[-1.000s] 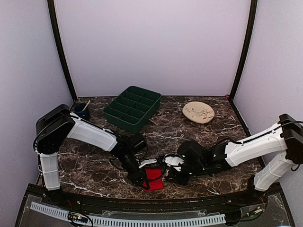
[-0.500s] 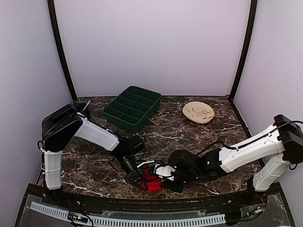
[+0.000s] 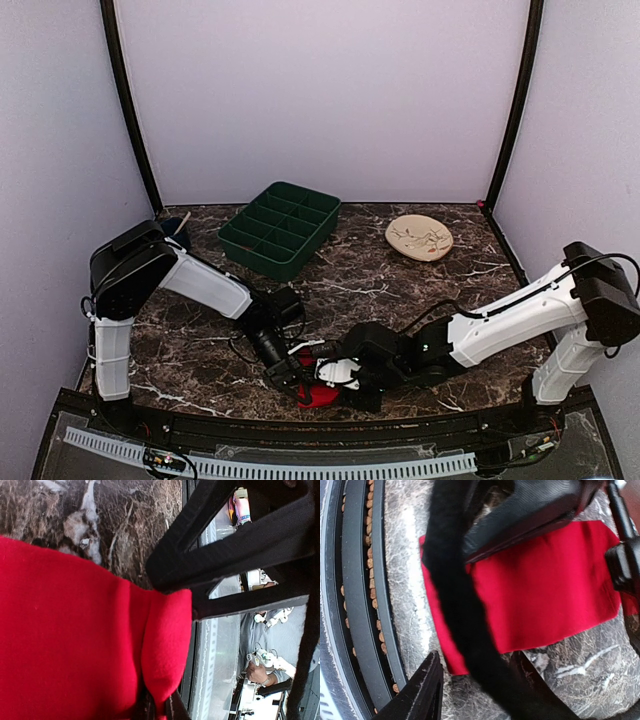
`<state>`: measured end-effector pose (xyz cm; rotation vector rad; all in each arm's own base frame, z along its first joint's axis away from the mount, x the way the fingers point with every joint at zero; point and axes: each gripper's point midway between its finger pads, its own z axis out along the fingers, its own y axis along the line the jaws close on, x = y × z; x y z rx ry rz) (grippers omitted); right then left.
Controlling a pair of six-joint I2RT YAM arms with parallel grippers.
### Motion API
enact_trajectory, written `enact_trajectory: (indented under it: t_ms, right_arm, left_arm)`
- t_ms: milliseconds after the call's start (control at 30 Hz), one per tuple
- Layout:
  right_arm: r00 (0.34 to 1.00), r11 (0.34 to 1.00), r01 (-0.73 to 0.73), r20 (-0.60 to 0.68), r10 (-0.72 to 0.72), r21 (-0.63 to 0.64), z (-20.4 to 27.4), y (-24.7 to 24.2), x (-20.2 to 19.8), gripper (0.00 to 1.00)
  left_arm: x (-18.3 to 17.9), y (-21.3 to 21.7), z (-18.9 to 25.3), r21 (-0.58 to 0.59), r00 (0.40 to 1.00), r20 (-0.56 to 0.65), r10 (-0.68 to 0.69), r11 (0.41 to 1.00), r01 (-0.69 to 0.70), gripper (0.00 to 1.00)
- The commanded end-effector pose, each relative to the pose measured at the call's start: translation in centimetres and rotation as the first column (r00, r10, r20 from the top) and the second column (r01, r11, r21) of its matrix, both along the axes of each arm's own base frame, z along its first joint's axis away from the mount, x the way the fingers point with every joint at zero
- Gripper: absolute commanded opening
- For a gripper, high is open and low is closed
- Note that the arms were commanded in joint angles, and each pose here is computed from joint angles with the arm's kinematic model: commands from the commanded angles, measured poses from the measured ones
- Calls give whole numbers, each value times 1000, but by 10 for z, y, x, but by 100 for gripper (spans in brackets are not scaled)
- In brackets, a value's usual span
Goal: Roll the socks
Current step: Roll the sock at the center of the board.
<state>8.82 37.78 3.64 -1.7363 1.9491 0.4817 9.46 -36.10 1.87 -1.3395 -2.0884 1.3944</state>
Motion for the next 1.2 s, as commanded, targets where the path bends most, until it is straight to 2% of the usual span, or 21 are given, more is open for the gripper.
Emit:
enact_trajectory:
  t_ms: [0,633,767,933,1167]
  right_arm:
    - [999,999,-49,0,49,17,5,13,-7,42]
    - [997,997,-82,0,82,12,-2,20,-9,29]
    - [996,996,-90,-2,90,6,-4,21,-9,21]
    - [995,995,-102,-20,102,0,-7,22,-12,8]
    - [994,996,-91,-58,90,-19,-17,15,-13,4]
  left_arm:
    - [-2,13,-17,85,1000,3,-5,996,5,0]
    - [-5,15,-19,88,1000,-18,-11,996,12,0]
    - [-5,15,-19,89,1000,-19,-11,996,12,0]
    - [-4,16,-21,107,1000,-10,-8,994,9,6]
    - [-2,18,-21,132,1000,9,4,991,-5,14]
